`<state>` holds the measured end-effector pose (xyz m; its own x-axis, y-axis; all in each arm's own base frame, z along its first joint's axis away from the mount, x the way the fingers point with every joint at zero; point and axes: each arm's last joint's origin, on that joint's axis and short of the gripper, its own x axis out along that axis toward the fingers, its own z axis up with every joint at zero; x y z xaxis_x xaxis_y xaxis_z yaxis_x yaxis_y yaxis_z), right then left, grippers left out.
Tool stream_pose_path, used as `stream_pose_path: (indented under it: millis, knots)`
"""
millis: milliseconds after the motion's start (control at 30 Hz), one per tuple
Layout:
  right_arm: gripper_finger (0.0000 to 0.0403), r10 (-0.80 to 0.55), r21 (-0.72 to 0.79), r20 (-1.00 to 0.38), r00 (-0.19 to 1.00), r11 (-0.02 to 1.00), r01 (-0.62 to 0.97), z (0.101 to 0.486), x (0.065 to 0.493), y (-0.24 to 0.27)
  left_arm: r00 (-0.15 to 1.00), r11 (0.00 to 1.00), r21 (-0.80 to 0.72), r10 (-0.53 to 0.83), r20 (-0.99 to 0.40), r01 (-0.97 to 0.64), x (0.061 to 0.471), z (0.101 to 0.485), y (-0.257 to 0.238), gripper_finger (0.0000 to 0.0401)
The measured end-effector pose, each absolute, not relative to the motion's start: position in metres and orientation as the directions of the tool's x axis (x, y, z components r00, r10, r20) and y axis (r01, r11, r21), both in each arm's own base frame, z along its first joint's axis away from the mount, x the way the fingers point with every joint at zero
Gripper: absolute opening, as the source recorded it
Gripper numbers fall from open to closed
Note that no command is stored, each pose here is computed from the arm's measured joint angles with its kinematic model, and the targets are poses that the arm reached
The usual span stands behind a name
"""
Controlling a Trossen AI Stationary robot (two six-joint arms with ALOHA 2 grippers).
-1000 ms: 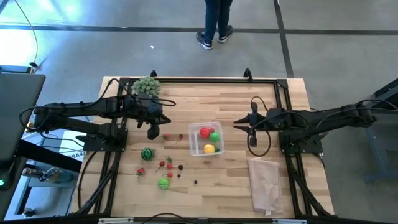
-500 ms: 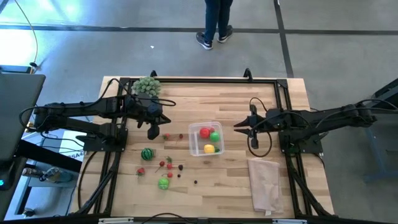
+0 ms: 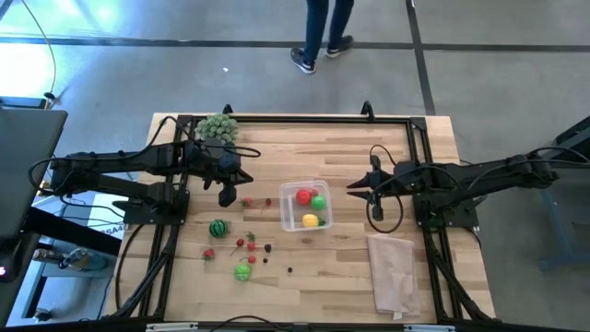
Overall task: Pick and placing Produce into tupperware
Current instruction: Put the bottom blueberry into the transparent bin
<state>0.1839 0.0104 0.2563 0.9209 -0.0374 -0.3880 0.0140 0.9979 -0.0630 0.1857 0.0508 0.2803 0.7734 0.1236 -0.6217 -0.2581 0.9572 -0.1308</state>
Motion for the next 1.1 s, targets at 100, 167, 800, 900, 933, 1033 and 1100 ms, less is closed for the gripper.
stream_pose_path:
  millis: [100,167,800,900,933,1033,1100]
  knots:
    - [0.0067,-0.037,-0.064,-0.388,0.921,0.998,0.014,0.2563,0.1839,0.0104,0.780,0.973,-0.055,0.146,-0.608,-0.225,0.1867,0.2817,0.0516,0.0001]
    - [0.0067,-0.038,-0.064,-0.388,0.921,0.998,0.014,0.2563,0.1839,0.0104,0.789,0.976,-0.013,0.167,-0.592,-0.216,0.1877,0.2833,0.0524,0.0001]
    - [0.0067,-0.038,-0.065,-0.388,0.921,0.998,0.014,0.2563,0.1839,0.0103,0.826,0.952,-0.120,0.177,-0.535,-0.282,0.1913,0.2887,0.0535,0.0001]
    - [0.0067,-0.038,-0.065,-0.388,0.921,0.998,0.014,0.2563,0.1839,0.0103,0.819,0.951,-0.121,0.174,-0.547,-0.283,0.1907,0.2876,0.0532,0.0001]
    - [0.0067,-0.038,-0.065,-0.388,0.921,0.998,0.014,0.2563,0.1839,0.0103,0.817,0.952,-0.122,0.172,-0.551,-0.282,0.1904,0.2873,0.0532,0.0001]
    - [0.0067,-0.038,-0.065,-0.388,0.921,0.998,0.014,0.2563,0.1839,0.0103,0.820,0.967,-0.114,0.130,-0.557,-0.230,0.1901,0.2865,0.0518,0.0001]
    - [0.0067,-0.038,-0.065,-0.388,0.921,0.998,0.014,0.2562,0.1840,0.0103,0.827,0.978,-0.098,0.103,-0.552,-0.186,0.1899,0.2871,0.0509,0.0001]
